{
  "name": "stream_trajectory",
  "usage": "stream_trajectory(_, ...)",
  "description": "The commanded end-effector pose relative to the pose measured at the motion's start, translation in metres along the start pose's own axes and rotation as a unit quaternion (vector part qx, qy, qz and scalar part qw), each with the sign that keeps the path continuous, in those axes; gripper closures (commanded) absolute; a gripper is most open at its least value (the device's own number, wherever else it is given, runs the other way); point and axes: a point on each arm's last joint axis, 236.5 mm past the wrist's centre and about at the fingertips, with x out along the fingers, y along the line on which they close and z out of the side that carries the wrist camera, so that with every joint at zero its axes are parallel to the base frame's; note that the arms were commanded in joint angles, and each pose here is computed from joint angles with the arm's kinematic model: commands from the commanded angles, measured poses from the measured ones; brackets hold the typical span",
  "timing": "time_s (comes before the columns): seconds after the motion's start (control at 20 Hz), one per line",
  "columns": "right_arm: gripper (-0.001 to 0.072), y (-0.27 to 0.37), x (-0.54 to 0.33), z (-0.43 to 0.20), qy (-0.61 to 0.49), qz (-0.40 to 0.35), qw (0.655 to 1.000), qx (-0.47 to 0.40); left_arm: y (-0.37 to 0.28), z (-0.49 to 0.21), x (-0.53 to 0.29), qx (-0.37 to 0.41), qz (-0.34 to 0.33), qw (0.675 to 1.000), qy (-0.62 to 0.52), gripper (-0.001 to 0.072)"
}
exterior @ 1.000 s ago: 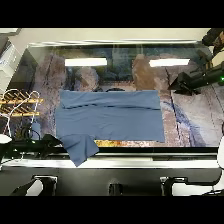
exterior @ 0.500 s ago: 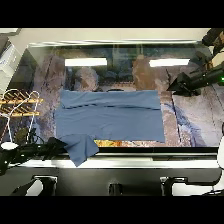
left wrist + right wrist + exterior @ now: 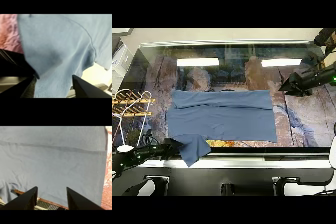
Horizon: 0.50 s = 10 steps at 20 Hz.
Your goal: Fold the clothes and pants, and hang the long-sleeved shirts on hangers.
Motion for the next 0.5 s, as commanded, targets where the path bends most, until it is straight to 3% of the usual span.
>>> stream_trajectory(0.0, 0.0282, 0.000, 0.000, 0.000, 0.001, 0.000, 1.000, -0.001, 0.005, -0.009, 0.015, 0.021, 0.021, 0.999, 0.018, 0.0319)
stream_trajectory(0.05, 0.0282, 0.000, 0.000, -0.001, 0.003, 0.000, 1.000, -0.003, 0.006, -0.011, 0.019, 0.025, 0.027, 0.999, 0.025, 0.0423)
stream_trajectory(0.1, 0.0282, 0.000, 0.000, -0.004, 0.007, 0.000, 1.000, -0.005, 0.007, -0.013, 0.021, 0.029, 0.030, 0.999, 0.029, 0.0581)
stream_trajectory(0.15, 0.0283, 0.000, 0.000, -0.008, 0.016, 0.001, 1.000, -0.012, 0.007, -0.013, 0.021, 0.030, 0.030, 0.999, 0.028, 0.0672)
stream_trajectory(0.45, 0.0291, -0.041, 0.002, -0.023, 0.042, -0.032, 0.998, 0.019, 0.007, -0.010, 0.019, 0.025, 0.029, 0.999, 0.023, 0.0687)
